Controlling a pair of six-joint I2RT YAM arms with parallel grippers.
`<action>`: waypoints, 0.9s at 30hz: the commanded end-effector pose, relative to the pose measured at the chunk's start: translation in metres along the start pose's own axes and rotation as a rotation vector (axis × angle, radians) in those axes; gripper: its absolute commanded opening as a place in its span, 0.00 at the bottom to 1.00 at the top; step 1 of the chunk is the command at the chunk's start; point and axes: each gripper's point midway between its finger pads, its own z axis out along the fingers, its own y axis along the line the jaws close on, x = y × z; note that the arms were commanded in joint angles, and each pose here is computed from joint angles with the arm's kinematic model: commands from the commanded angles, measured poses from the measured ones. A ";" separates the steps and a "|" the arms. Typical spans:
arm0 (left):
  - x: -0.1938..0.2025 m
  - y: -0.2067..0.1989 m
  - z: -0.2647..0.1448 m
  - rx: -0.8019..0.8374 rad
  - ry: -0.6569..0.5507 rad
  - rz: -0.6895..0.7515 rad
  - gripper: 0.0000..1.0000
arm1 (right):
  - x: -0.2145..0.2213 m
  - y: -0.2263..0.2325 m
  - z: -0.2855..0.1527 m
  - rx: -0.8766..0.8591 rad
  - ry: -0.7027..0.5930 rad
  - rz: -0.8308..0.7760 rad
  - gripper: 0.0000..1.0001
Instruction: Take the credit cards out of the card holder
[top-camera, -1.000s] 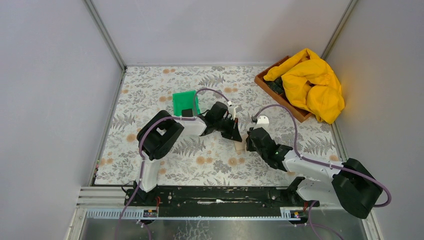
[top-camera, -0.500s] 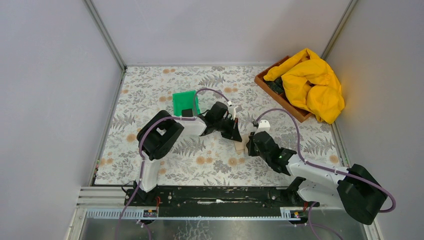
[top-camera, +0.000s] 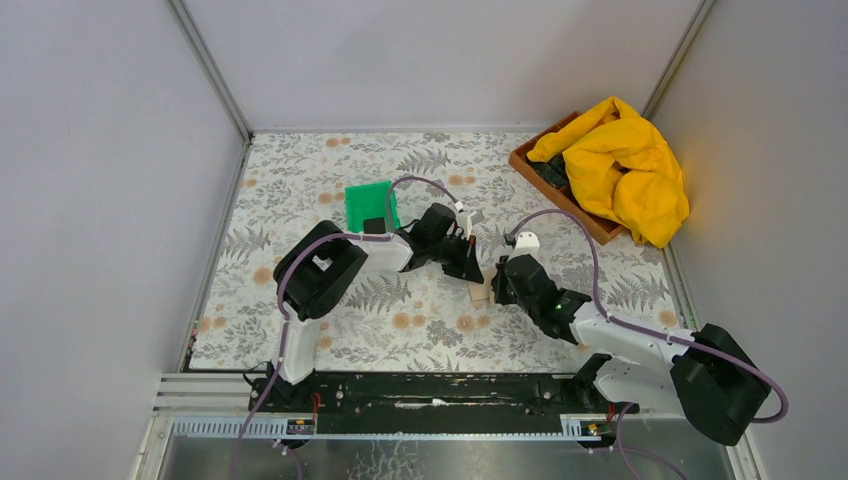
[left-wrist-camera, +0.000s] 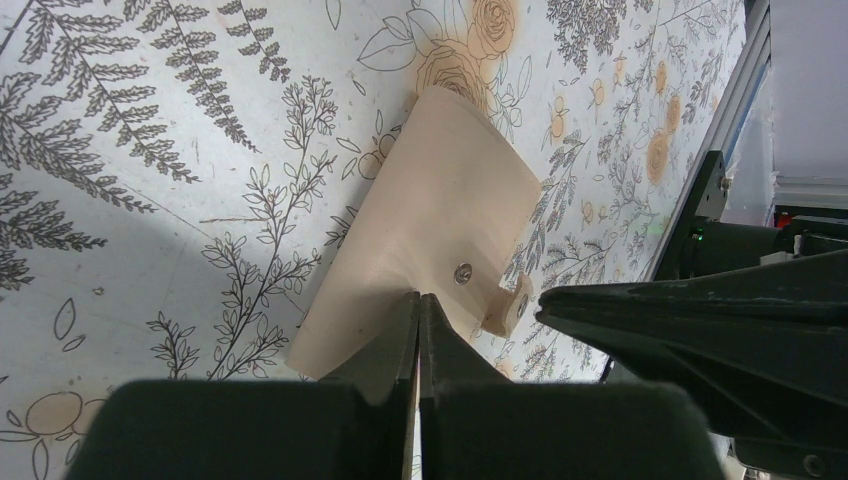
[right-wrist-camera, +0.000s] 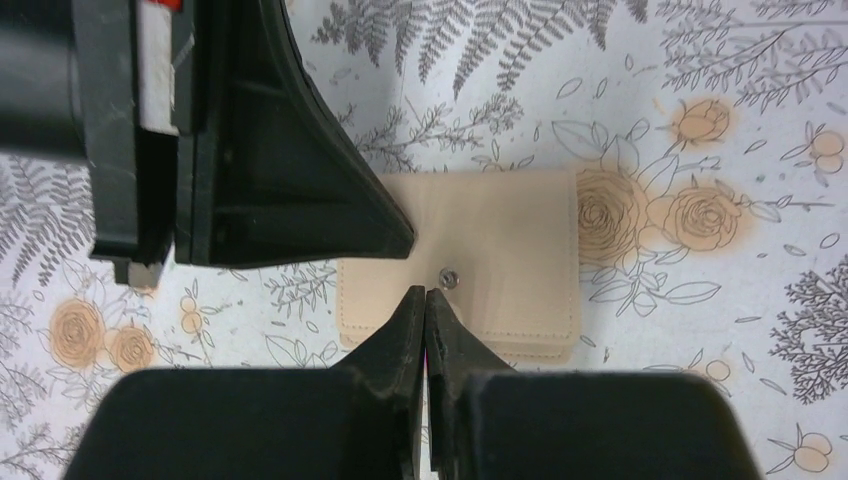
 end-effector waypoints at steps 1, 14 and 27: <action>0.009 0.030 -0.003 -0.120 0.005 -0.009 0.00 | -0.036 0.004 0.002 0.007 -0.078 0.015 0.04; 0.008 0.030 -0.004 -0.124 0.003 -0.006 0.00 | -0.003 0.005 0.017 -0.039 0.033 0.007 0.05; 0.007 0.028 -0.004 -0.116 -0.001 -0.009 0.00 | 0.037 -0.004 -0.006 -0.108 0.077 0.058 0.06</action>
